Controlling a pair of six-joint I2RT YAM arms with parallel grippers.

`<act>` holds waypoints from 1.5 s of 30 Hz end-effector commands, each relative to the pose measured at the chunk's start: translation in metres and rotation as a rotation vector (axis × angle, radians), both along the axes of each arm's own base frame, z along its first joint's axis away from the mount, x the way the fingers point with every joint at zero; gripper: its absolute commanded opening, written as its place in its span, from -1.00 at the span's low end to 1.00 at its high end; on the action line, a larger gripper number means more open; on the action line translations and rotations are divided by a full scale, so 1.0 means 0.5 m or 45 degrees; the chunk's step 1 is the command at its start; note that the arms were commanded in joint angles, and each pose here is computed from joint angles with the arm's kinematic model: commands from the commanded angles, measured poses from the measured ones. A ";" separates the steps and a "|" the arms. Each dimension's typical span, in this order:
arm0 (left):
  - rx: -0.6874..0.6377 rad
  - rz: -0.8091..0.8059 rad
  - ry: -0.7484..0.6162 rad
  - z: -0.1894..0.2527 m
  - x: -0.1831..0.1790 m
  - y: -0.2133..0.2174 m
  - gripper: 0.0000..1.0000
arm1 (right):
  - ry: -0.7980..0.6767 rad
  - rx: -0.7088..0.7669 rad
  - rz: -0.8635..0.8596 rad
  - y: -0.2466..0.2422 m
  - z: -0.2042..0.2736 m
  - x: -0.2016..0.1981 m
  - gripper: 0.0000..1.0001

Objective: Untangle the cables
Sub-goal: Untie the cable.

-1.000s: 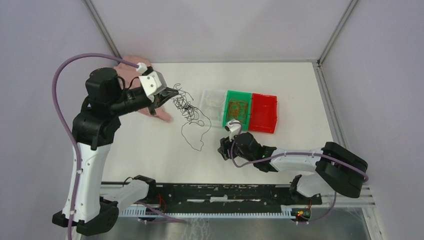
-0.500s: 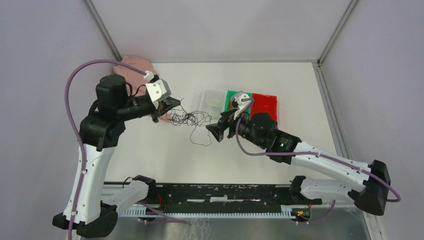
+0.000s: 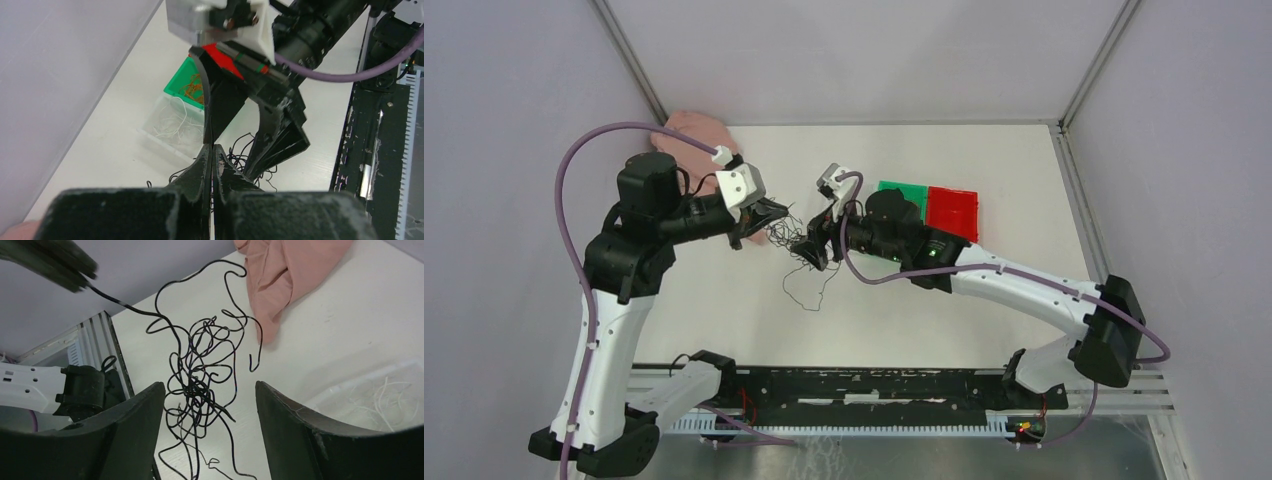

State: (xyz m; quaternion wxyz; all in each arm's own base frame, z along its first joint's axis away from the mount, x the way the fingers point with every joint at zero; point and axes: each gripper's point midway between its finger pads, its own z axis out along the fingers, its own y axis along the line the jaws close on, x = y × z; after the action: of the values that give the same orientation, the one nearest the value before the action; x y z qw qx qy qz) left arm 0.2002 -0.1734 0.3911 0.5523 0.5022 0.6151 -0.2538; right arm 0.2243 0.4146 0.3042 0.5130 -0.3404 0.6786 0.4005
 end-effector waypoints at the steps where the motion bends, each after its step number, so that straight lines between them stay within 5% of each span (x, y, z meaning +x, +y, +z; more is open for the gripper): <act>1: -0.040 -0.048 -0.032 0.023 -0.019 -0.008 -0.94 | -0.032 0.094 0.029 0.028 0.052 0.004 0.41; 12: -0.074 -0.068 -0.056 0.055 -0.032 -0.012 -0.94 | 0.044 0.020 -0.078 0.011 -0.050 0.023 0.07; 27: -0.130 -0.001 -0.217 0.148 -0.029 0.000 -0.94 | 0.184 -0.167 -0.261 -0.102 -0.281 0.003 -0.06; 38: -0.083 0.012 -0.120 0.064 -0.022 0.002 -0.94 | 0.195 -0.007 -0.083 -0.109 -0.175 -0.064 0.54; 45: -0.061 0.020 -0.136 0.058 -0.024 0.007 -0.94 | 0.202 0.011 0.032 -0.104 -0.153 -0.096 0.56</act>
State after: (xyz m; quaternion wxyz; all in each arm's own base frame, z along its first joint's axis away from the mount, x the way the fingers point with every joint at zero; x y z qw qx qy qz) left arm 0.1855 -0.1703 0.4037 0.5686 0.4923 0.6079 -0.2547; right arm 0.1888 0.3595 0.2079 0.4614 -0.2932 0.7322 0.4062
